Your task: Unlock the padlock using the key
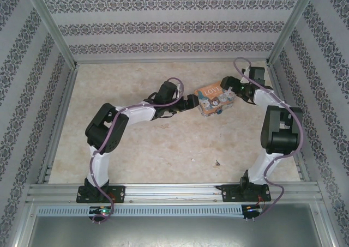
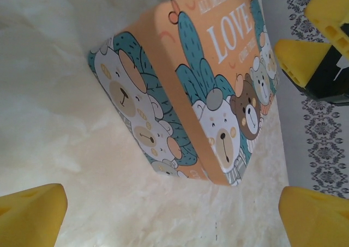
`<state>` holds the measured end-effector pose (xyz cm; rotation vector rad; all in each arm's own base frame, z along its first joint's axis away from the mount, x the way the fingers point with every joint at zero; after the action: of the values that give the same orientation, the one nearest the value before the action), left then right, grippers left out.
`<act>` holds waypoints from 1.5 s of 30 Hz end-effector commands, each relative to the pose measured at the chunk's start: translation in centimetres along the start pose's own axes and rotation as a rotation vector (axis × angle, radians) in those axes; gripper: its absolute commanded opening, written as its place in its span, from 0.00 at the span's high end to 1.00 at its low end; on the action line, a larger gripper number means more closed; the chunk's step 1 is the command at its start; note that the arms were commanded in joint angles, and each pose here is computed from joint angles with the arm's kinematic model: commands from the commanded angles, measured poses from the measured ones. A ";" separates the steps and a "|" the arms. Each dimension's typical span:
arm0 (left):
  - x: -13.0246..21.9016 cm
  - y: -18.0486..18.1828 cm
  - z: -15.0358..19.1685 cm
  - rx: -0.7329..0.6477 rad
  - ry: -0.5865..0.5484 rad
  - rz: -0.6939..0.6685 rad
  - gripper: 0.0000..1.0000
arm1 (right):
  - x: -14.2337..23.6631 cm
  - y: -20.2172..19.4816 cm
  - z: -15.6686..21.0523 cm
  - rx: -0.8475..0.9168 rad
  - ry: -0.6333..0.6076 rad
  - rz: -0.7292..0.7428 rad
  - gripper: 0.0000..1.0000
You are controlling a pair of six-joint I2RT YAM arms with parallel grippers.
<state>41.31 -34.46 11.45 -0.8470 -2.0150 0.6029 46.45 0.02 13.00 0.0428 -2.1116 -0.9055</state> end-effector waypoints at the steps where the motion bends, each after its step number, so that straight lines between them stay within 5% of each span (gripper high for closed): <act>1: -1.2 -2.2 -0.8 0.043 0.001 0.107 0.00 | -0.4 0.1 -0.5 0.032 0.033 -0.016 0.02; 20: -4.3 -3.8 -1.1 0.061 0.065 0.229 0.00 | -0.7 1.0 4.6 0.033 0.266 -0.119 0.02; 31: -0.7 -1.3 -3.0 0.059 0.013 0.201 0.00 | 0.5 3.3 10.0 0.022 0.363 -0.185 0.14; 45: 4.1 2.7 -4.8 0.083 -0.048 0.132 0.00 | -0.2 9.5 16.7 0.112 0.364 -0.225 0.15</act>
<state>45.59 -28.31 10.85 -0.7932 -1.9609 0.7954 37.54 14.18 10.35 0.3784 -1.8230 -0.8046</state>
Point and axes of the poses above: each hand's point on the last joint's axis, 136 mm out from that joint toward the fingers, its own x axis back along the fingers, its own y axis along the line the jaws close on, z = x × y, the point moved 3 cm from there along x, back along the fingers, and after that the axes turned 12 degrees about -x, right-handed, at the moved point
